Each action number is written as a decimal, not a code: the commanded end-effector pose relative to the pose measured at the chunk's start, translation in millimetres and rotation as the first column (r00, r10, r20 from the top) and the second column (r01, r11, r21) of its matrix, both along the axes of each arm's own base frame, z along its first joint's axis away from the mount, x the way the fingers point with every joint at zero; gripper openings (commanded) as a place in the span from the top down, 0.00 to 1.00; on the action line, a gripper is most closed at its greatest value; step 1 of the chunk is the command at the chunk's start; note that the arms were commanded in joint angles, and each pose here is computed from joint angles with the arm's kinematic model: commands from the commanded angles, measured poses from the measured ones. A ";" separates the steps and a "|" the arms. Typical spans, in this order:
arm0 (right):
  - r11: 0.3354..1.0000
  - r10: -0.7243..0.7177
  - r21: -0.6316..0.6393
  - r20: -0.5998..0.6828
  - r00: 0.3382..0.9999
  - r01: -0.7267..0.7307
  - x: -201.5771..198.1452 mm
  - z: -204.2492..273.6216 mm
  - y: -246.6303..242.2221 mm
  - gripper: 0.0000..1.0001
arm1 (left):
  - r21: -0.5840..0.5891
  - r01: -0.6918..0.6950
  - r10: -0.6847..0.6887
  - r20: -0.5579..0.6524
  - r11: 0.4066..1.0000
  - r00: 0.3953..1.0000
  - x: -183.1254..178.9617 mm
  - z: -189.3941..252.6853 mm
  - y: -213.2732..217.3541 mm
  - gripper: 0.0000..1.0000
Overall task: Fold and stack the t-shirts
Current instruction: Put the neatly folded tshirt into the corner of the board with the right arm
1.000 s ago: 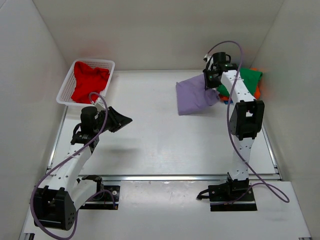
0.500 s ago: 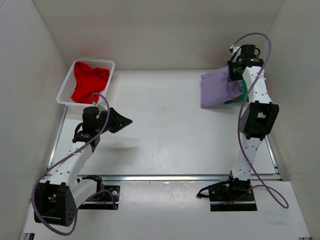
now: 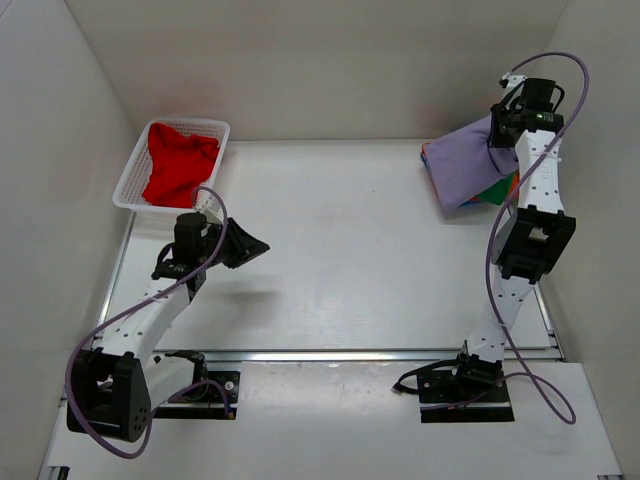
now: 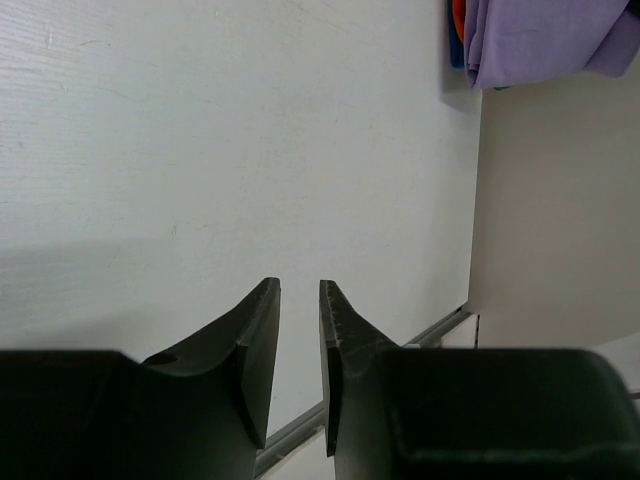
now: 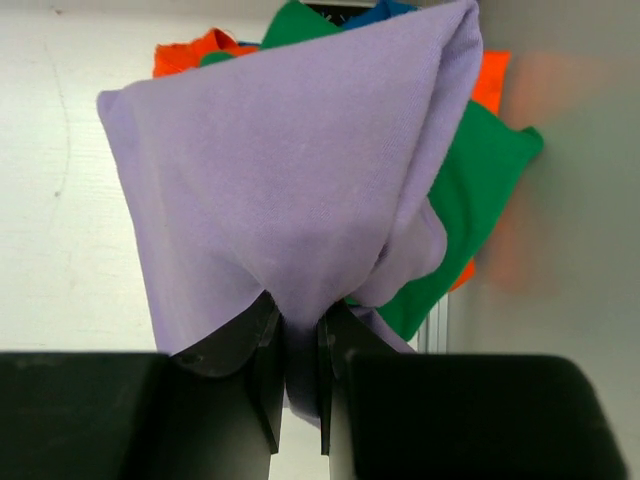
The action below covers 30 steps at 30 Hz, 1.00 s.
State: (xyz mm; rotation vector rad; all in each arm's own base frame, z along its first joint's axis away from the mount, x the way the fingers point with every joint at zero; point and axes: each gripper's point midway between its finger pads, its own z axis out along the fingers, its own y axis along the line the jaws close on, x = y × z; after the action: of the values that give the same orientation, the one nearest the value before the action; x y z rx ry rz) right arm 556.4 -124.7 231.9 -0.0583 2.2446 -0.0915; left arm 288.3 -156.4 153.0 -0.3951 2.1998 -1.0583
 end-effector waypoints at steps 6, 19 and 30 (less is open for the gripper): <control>0.992 -0.130 0.018 0.182 0.975 0.129 19.6 43.1 -33.1 1.00 | 0.029 -0.013 0.012 0.009 1.000 1.000 5.3 -1.4 3.8 0.66; 0.953 -0.300 0.048 0.298 0.906 0.299 20.5 42.8 -61.2 1.00 | 0.030 -0.001 0.002 -0.014 1.000 1.000 6.3 -10.2 -0.4 0.66; 0.887 -0.450 0.033 0.273 0.850 0.460 30.4 14.2 -89.7 1.00 | 0.044 -0.010 0.011 -0.025 0.999 1.000 9.9 -16.3 0.9 0.66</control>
State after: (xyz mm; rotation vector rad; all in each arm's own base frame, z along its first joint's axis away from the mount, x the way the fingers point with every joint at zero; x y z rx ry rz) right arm 572.7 -188.7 205.8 0.3505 2.0989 -0.2606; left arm 291.6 -156.7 129.2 -0.4244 2.2701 -1.0168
